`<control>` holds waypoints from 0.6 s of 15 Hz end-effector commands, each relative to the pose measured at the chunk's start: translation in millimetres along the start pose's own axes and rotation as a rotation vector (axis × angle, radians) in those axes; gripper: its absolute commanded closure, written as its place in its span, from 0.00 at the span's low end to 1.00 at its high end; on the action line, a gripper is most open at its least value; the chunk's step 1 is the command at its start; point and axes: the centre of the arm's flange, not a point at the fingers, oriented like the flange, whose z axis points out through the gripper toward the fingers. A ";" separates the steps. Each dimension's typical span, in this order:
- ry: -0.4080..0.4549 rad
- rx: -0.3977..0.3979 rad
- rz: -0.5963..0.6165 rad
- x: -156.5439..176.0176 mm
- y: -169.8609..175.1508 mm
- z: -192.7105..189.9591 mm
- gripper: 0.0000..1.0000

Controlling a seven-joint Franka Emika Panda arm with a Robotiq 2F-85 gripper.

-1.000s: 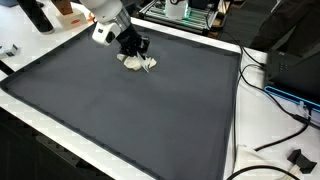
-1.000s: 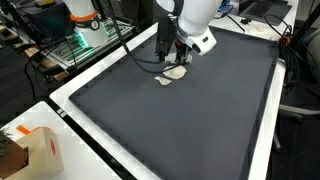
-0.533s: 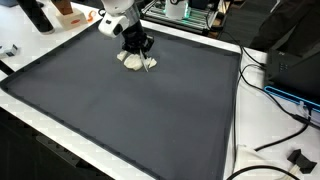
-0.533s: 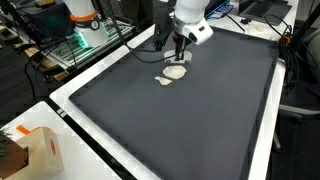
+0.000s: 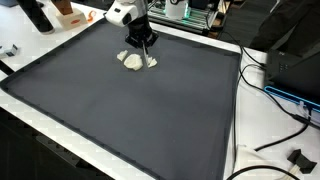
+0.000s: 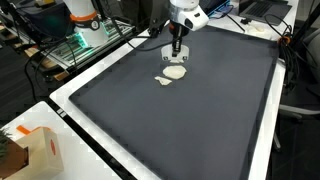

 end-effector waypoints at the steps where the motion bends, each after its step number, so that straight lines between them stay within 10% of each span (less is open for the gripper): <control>1: 0.015 -0.068 0.012 -21.0 -18.9 -21.4 0.99; 9: 0.072 -0.137 0.026 -38.1 -33.5 -72.5 0.99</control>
